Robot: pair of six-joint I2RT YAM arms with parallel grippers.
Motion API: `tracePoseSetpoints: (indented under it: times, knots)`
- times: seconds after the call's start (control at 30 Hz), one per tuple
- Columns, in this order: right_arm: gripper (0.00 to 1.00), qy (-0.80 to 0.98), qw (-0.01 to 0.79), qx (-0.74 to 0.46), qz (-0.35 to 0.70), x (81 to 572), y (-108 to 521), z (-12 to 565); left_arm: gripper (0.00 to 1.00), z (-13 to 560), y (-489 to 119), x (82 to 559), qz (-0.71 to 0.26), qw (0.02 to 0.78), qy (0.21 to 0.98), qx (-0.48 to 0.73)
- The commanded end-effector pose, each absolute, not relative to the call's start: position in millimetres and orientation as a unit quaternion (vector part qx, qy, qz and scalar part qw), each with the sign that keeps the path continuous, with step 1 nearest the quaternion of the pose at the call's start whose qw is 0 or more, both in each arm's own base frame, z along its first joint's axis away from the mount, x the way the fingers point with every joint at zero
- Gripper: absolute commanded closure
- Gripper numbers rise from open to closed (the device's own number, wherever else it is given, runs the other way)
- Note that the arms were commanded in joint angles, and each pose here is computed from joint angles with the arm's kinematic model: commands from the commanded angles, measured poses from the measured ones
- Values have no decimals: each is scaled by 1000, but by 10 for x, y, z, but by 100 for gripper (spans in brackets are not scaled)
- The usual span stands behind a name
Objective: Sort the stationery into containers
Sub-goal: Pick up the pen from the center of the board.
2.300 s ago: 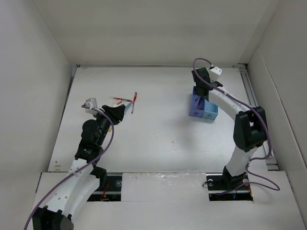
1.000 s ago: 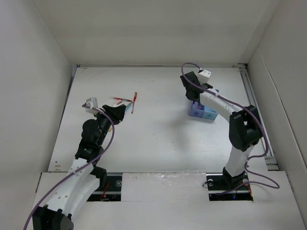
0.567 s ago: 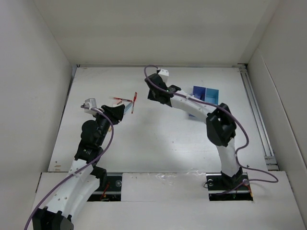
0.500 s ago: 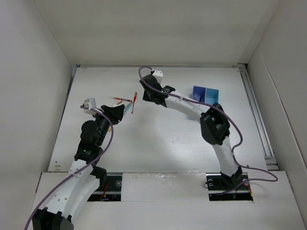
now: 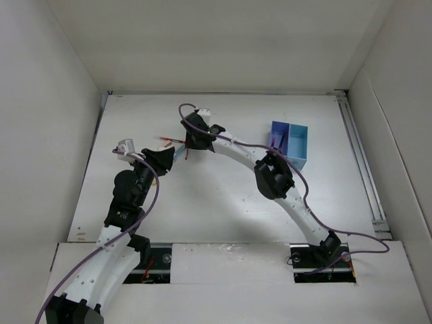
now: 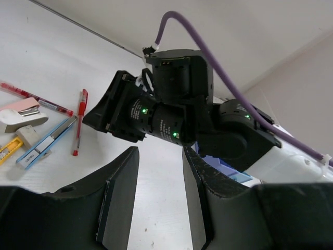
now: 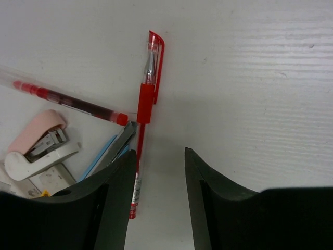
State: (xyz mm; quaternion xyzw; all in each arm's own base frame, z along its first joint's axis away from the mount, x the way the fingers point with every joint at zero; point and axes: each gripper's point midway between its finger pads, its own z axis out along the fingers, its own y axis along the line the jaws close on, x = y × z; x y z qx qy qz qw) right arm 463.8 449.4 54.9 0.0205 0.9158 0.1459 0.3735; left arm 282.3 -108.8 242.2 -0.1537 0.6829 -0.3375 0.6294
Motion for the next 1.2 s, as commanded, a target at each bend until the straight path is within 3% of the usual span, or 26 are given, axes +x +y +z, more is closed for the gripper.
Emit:
tracePoseSetpoints:
  times: [0.0,0.17,0.27,0.57,0.7,0.97,1.17]
  knots:
    - [52,910,378,11,169,4607,4645,740,64,2496,-1095,2811,-345,639,671,-152]
    - [45,909,375,4,181,4557,4727,731,64,2496,-1095,2811,-345,639,671,-152]
    - [46,909,375,3,180,4565,4737,701,64,2521,-1106,2792,-350,640,668,-148]
    - [72,918,362,-3,162,4488,4716,503,64,2522,-1106,2792,-350,640,668,-148]
    - [76,924,353,-9,146,4413,4691,372,64,2522,-1106,2792,-350,640,668,-148]
    - [94,923,369,3,109,4388,4446,458,64,2522,-1106,2792,-350,640,668,-148]
    - [99,915,393,28,83,4296,4127,652,64,2521,-1121,2785,-352,639,669,-144]
